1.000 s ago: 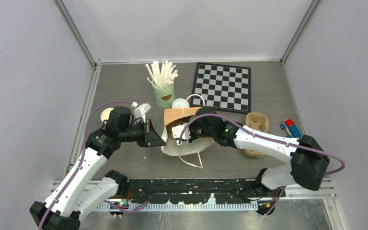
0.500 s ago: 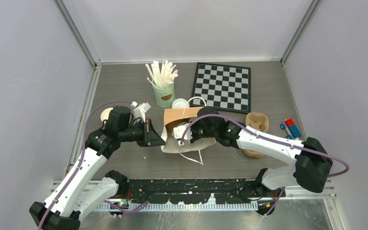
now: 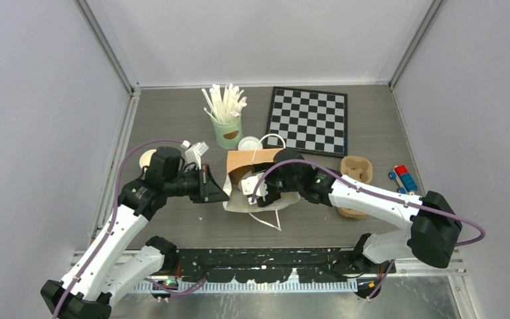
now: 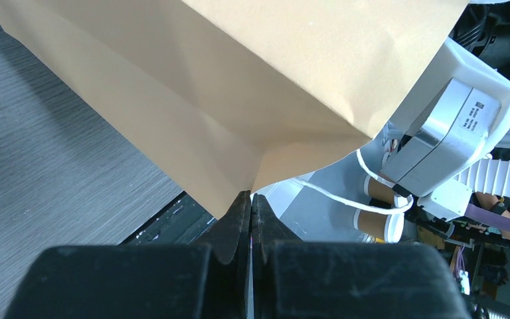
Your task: Pack the takeout coffee
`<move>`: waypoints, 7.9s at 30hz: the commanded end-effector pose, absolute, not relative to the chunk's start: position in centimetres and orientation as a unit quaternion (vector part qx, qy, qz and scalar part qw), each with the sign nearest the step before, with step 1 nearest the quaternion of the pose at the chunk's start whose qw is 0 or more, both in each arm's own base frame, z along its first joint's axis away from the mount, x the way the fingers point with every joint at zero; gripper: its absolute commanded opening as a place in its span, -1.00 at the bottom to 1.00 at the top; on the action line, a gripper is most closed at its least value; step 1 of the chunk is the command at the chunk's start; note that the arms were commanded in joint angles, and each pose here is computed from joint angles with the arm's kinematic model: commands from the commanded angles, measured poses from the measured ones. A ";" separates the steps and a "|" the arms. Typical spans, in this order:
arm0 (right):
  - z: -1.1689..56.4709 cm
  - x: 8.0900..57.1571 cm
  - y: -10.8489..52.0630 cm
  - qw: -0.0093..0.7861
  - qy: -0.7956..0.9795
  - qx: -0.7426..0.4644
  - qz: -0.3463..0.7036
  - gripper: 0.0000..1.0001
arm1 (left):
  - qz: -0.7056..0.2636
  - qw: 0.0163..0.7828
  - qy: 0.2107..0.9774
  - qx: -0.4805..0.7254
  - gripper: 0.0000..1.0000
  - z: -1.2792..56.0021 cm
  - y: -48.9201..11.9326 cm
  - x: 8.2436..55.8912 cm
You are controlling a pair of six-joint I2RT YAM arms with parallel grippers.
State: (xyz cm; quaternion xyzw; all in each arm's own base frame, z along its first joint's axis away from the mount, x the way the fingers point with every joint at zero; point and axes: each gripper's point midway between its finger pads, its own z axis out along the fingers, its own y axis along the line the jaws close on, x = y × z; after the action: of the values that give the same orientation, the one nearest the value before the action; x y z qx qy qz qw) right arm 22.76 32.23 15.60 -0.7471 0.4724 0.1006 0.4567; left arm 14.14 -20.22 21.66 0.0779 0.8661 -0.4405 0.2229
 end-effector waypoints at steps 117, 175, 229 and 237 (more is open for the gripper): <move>41.0 17.7 27.2 0.470 0.783 -0.148 0.379 -0.38 | -0.367 0.303 0.879 0.003 -1.00 25.6 -18.2 18.0; 14.0 23.6 16.1 0.263 0.904 0.218 0.257 -0.15 | -0.300 0.334 0.894 0.001 -1.00 27.8 -14.8 16.4; 14.6 26.3 19.1 0.214 0.963 -0.162 0.025 0.82 | -0.316 0.375 0.871 0.017 -1.00 29.3 -14.5 15.8; 13.6 27.3 18.6 0.276 0.951 -0.139 0.009 0.82 | -0.315 0.375 0.872 0.019 -1.00 29.3 -14.4 15.8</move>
State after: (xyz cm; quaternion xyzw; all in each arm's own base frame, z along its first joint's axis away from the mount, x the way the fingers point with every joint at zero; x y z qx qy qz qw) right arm 25.71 18.95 12.45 -0.1604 0.9646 0.0094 0.2093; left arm 15.29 -14.01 27.54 0.0058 0.8904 -0.2989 0.3433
